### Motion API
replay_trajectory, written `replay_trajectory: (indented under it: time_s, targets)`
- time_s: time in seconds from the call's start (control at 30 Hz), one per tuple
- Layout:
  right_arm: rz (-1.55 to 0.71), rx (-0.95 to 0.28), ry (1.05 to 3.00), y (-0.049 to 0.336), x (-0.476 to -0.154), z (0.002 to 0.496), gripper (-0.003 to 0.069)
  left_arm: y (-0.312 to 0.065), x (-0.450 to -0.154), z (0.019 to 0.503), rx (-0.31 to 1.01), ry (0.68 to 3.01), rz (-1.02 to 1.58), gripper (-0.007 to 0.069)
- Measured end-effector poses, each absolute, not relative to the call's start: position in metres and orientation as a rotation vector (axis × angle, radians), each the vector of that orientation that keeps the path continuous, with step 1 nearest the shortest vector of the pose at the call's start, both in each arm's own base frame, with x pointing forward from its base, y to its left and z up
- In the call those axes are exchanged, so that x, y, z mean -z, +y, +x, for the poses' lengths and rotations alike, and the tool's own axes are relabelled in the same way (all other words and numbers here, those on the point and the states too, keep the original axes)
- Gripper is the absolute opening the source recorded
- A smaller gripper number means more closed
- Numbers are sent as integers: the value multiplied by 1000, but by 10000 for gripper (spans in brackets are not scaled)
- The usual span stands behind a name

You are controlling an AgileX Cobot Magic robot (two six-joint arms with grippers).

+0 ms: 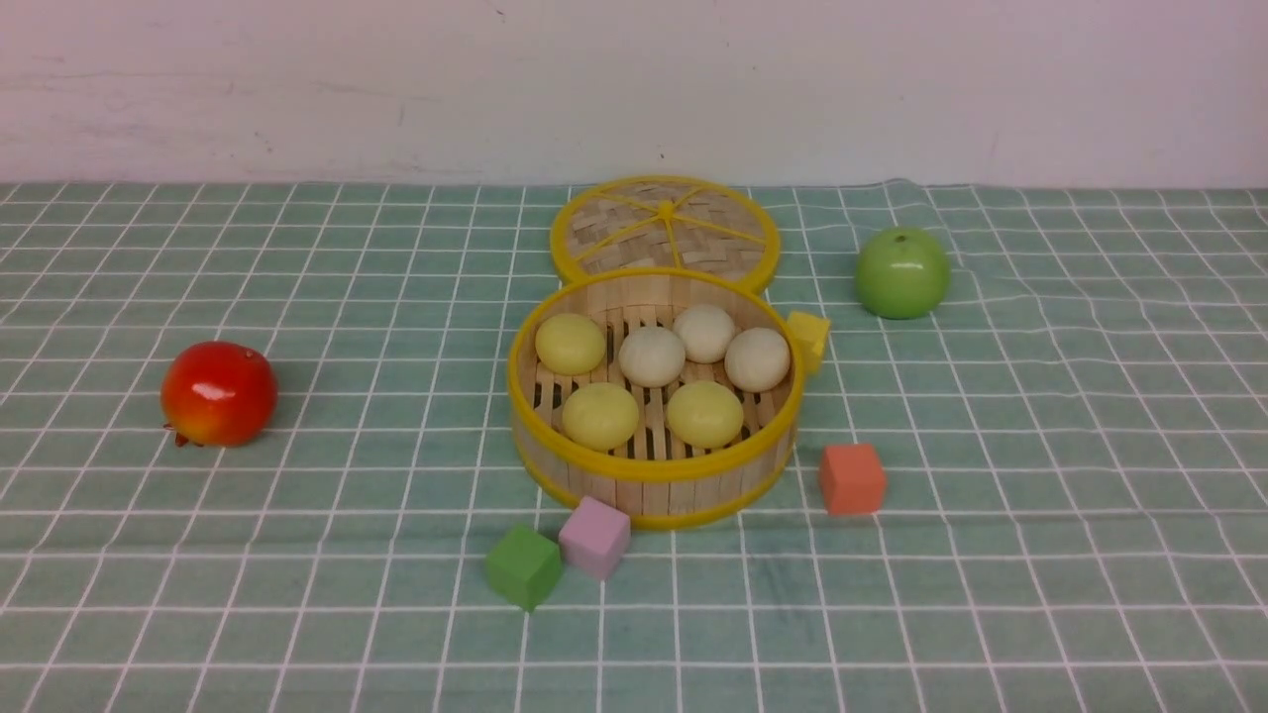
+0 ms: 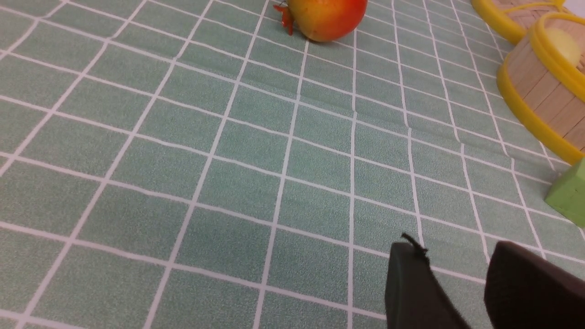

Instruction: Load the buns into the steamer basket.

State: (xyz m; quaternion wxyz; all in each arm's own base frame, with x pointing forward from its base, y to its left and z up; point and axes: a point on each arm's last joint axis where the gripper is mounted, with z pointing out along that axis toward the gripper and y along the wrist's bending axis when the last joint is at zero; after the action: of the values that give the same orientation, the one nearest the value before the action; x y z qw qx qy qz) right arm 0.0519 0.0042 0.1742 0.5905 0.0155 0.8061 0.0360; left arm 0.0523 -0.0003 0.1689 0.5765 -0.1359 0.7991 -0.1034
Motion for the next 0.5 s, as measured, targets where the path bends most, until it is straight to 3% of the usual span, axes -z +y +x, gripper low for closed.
replay_trajectory:
  time_s: [0.5]
  targets:
    - [37, -84, 1875, 4, -174, 52, 50, -5, -169, 52, 309, 1888, -226, 238]
